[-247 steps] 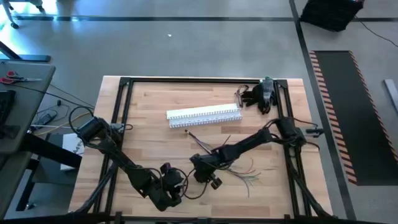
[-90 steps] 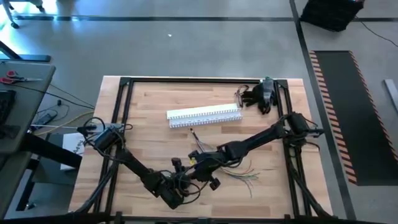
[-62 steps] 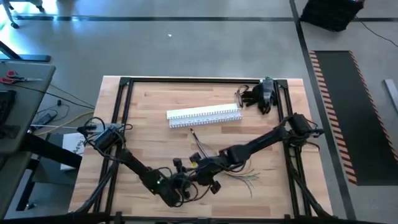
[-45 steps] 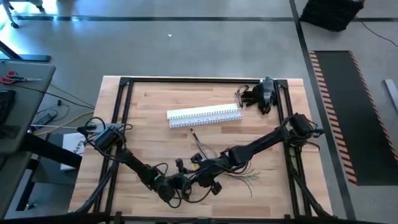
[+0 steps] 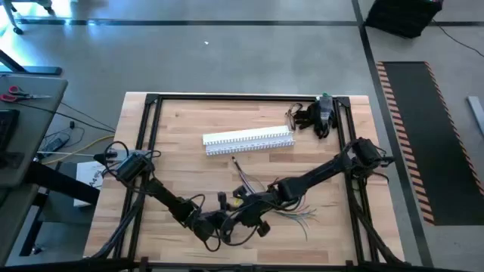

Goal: Ziptie cables
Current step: Wrap the cable wires with black ziptie

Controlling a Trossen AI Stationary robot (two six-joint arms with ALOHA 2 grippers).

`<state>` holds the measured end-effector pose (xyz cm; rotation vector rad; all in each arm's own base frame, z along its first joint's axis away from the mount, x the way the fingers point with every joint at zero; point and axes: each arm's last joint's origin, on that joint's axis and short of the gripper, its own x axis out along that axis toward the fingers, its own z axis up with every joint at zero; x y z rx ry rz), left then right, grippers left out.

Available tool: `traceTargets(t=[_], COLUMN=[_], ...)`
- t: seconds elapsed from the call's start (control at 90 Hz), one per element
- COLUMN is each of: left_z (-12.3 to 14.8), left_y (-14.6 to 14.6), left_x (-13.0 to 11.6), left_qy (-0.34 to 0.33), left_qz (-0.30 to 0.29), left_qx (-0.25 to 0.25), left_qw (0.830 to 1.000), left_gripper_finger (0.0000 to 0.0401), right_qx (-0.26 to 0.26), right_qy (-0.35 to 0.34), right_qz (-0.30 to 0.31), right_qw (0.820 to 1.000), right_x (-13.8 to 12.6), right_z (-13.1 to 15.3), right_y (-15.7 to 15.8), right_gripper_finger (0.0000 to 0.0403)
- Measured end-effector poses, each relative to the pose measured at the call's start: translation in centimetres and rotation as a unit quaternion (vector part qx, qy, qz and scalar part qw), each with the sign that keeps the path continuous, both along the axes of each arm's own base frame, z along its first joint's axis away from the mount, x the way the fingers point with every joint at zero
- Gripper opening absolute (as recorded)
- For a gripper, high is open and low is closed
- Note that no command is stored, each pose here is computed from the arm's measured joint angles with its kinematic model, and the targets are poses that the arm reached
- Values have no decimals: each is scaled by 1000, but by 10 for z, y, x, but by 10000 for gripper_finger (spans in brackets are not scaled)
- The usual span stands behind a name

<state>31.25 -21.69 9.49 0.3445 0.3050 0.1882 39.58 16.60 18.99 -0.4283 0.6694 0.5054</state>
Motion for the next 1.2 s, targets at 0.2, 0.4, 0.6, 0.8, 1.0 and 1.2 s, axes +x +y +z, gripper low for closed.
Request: traceTargets(t=[0.2, 0.4, 0.6, 0.8, 1.0, 1.2], left_z=[6, 6, 6, 6, 6, 5], left_y=[1, 4, 4, 4, 4, 4], left_x=[3, 7, 7, 7, 7, 6], left_qy=[-24, -20, -20, -19, -18, -17], left_qz=[-1, -12, -14, -19, -19, -18], left_qx=[-8, -4, -7, -15, -15, -17], left_qw=[1000, 1000, 1000, 1000, 1000, 1000], left_gripper_finger=[121, 111, 54, 4, 1, 0], right_qx=[2, 5, 5, 5, 0, -9], right_qy=[-5, -6, -3, -3, -4, 10], right_qz=[0, -2, -2, -3, -5, -15], right_qw=[1000, 1000, 1000, 1000, 1000, 1000], right_x=[1, 1, 0, 0, -2, -7], right_z=[1, 1, 1, 1, 0, -2], right_y=[0, 0, 2, 2, 5, 12], right_gripper_finger=[0, 0, 0, 0, 0, 0])
